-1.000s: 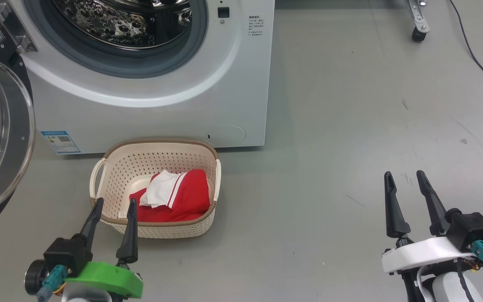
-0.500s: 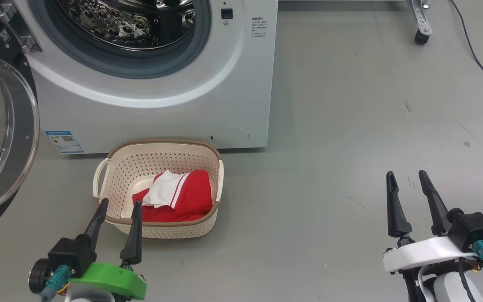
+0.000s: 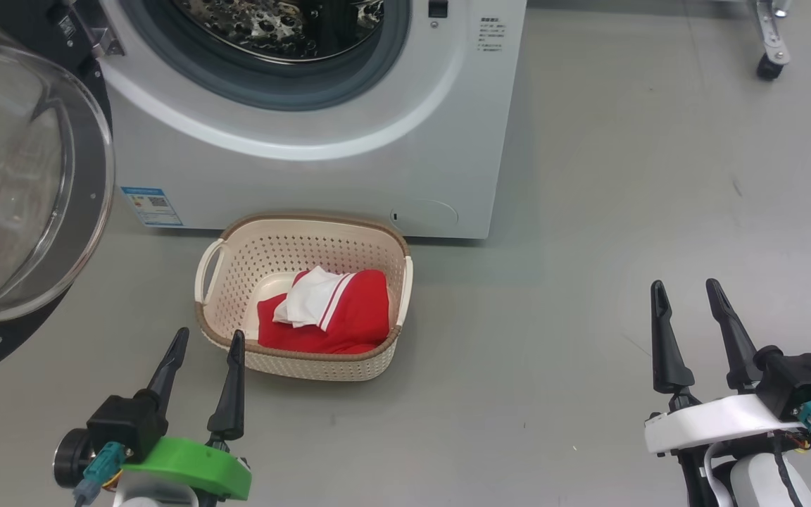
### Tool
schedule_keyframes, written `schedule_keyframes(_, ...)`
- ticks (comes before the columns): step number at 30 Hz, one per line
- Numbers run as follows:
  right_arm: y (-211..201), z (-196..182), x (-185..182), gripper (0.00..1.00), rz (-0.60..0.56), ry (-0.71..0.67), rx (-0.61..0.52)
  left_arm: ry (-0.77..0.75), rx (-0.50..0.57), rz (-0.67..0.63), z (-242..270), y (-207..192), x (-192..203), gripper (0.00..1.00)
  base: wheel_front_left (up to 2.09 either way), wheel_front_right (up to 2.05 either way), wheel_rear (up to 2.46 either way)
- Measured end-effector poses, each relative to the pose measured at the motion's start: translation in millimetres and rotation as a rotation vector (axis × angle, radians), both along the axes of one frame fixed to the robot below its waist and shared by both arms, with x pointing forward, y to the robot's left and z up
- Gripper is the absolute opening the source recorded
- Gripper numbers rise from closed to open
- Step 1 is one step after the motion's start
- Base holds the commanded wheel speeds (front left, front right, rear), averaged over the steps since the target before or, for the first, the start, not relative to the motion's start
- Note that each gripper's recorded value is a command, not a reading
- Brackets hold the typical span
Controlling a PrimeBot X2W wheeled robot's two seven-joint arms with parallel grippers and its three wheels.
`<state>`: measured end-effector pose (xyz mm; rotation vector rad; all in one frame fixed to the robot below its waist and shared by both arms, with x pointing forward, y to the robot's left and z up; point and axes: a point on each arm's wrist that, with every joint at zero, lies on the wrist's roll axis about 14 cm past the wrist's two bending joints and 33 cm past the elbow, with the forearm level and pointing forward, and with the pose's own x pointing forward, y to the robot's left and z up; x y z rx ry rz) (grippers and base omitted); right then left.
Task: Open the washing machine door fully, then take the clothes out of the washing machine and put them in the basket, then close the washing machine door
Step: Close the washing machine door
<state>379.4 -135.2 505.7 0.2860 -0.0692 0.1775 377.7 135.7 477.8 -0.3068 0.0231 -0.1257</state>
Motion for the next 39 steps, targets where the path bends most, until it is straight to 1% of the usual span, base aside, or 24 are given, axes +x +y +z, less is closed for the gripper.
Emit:
schedule_keyframes(9, 36.0, -9.2, 14.3, 1.0, 0.112, 0.021, 0.006, 0.017, 0.012, 0.099, -4.1, 30.9, -9.2, 1.0, 0.0, 0.0, 0.0)
schedule_keyframes(20, 83.9, -20.7, 29.1, 1.0, 0.266, 0.041, 0.001, 0.035, 0.022, 0.25, -5.1, 74.1, -28.2, 1.0, 0.0, 0.0, 0.0)
schedule_keyframes(31, 131.0, -24.1, 29.1, 1.0, 0.403, 0.048, 0.01, 0.035, 0.038, 0.381, -0.5, 109.6, -56.3, 1.0, 0.0, 0.0, 0.0)
schedule_keyframes(39, 155.3, -18.6, 25.9, 1.0, 0.471, 0.033, 0.014, 0.016, 0.045, 0.454, 7.2, 127.8, -74.6, 1.0, 0.0, 0.0, 0.0)
